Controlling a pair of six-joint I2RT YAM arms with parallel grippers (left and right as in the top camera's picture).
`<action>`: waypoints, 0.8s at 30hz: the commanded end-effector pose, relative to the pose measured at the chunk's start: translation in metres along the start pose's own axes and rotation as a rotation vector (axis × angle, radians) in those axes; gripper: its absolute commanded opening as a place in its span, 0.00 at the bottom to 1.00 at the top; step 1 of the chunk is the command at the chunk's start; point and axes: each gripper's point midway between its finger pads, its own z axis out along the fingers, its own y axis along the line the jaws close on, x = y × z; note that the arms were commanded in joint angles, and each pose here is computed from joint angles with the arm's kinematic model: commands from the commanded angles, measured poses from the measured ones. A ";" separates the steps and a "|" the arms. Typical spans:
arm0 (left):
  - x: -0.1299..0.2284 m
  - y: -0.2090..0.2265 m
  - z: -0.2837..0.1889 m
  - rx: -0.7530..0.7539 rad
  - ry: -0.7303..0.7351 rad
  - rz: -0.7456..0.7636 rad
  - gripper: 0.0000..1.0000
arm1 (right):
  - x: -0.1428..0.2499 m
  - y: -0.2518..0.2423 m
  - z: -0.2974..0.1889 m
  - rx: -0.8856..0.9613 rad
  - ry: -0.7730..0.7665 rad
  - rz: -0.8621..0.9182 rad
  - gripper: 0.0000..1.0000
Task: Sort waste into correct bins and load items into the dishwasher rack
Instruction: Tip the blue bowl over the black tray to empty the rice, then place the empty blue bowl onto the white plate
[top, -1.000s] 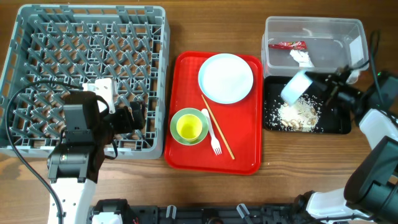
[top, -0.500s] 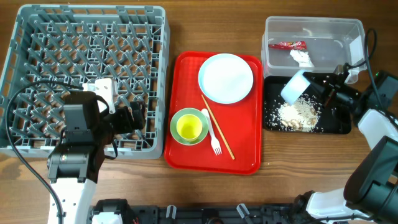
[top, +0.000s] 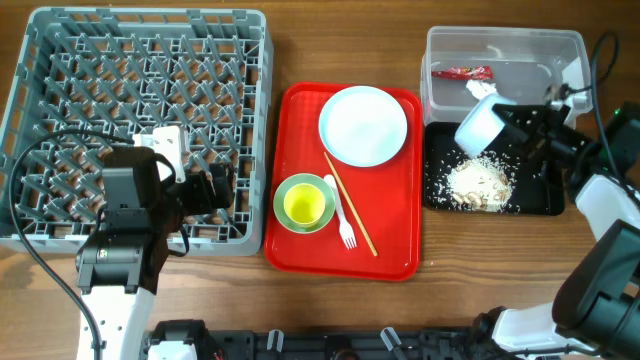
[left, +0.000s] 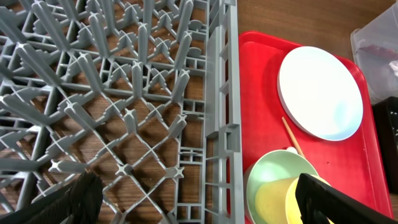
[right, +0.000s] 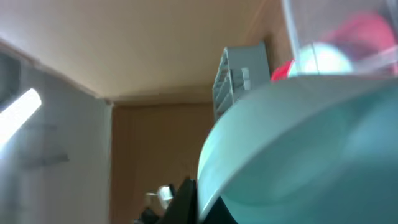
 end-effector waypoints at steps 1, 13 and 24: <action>-0.006 -0.004 -0.003 0.017 -0.016 -0.005 1.00 | 0.005 -0.002 0.003 0.003 0.016 0.082 0.04; -0.007 -0.004 -0.003 0.018 -0.019 -0.004 1.00 | 0.021 -0.045 0.033 0.187 -0.013 0.162 0.04; -0.007 -0.004 -0.003 0.018 -0.018 -0.004 1.00 | 0.046 0.020 0.081 0.178 0.064 -0.130 0.05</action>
